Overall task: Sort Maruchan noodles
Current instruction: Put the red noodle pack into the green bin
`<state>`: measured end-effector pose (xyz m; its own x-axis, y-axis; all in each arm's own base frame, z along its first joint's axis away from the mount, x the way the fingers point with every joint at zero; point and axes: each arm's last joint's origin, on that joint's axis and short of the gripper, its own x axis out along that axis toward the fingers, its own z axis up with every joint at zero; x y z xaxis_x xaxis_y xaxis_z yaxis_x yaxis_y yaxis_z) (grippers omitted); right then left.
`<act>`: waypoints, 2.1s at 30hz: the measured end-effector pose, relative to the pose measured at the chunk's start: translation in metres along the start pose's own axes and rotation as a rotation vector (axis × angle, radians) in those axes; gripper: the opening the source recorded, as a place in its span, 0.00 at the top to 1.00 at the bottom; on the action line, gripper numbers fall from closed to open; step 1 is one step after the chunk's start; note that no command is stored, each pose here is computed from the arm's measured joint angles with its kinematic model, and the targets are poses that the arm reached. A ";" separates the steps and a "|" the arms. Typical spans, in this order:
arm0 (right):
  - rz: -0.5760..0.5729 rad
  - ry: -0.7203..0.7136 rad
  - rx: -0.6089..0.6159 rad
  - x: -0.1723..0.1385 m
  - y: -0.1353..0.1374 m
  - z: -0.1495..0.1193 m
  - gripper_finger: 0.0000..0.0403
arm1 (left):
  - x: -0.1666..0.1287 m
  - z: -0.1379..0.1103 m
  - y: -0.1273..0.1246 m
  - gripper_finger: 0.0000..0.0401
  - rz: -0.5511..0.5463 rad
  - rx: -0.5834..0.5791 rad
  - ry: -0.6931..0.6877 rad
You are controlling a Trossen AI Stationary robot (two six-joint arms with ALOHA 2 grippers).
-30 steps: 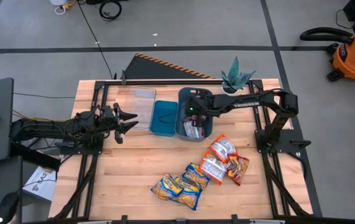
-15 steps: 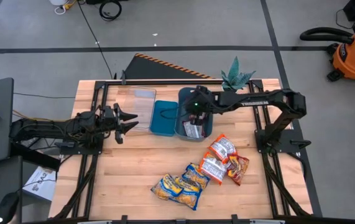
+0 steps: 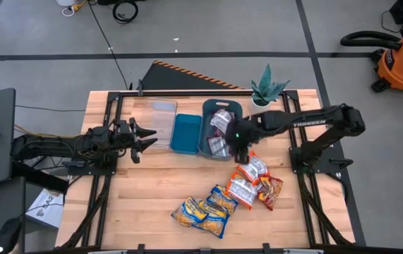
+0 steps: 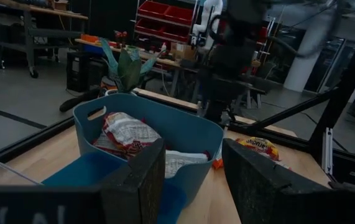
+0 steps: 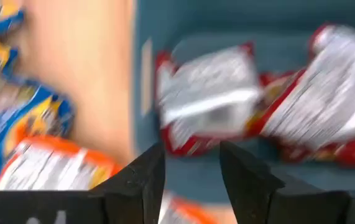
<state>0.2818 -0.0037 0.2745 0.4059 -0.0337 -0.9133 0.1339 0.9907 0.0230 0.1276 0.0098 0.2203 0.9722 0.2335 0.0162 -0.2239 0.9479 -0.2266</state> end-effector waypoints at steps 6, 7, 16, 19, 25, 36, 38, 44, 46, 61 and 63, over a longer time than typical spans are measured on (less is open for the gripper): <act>0.026 0.139 0.046 0.005 0.042 -0.020 0.61 | 0.000 0.000 0.000 0.58 0.000 0.007 0.000; 0.032 0.154 0.045 0.007 0.049 -0.024 0.61 | 0.000 0.000 0.000 0.58 0.000 0.017 0.000; 0.110 0.199 0.210 0.025 0.106 -0.062 0.58 | 0.000 0.001 0.000 0.58 -0.001 0.131 -0.006; 0.086 0.208 0.269 0.028 0.118 -0.077 0.55 | 0.000 0.001 0.000 0.58 -0.001 0.139 -0.007; 0.064 0.231 0.382 0.036 0.132 -0.100 0.51 | 0.000 0.001 0.000 0.58 -0.001 0.142 -0.007; -0.001 0.179 0.340 0.048 0.139 -0.127 0.52 | 0.000 0.001 0.000 0.58 0.000 0.142 -0.006; -0.009 0.178 0.334 0.050 0.138 -0.130 0.53 | 0.000 0.001 0.000 0.58 0.000 0.142 -0.006; -0.002 0.184 0.324 0.054 0.137 -0.134 0.69 | 0.000 0.000 0.000 0.58 0.000 0.139 -0.001; 0.018 0.199 0.311 0.055 0.137 -0.135 0.78 | 0.000 0.000 0.000 0.58 0.001 0.139 0.001; -0.136 0.206 0.207 0.010 0.132 -0.101 0.98 | 0.000 -0.001 0.000 0.58 0.002 0.127 0.008; -0.219 0.173 0.190 -0.006 0.127 -0.091 0.98 | 0.000 -0.001 0.000 0.58 0.002 0.126 0.008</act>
<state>0.2142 0.1344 0.2454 0.1914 -0.2043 -0.9600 0.3734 0.9197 -0.1213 0.1276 0.0098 0.2194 0.9723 0.2337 0.0077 -0.2317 0.9674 -0.1026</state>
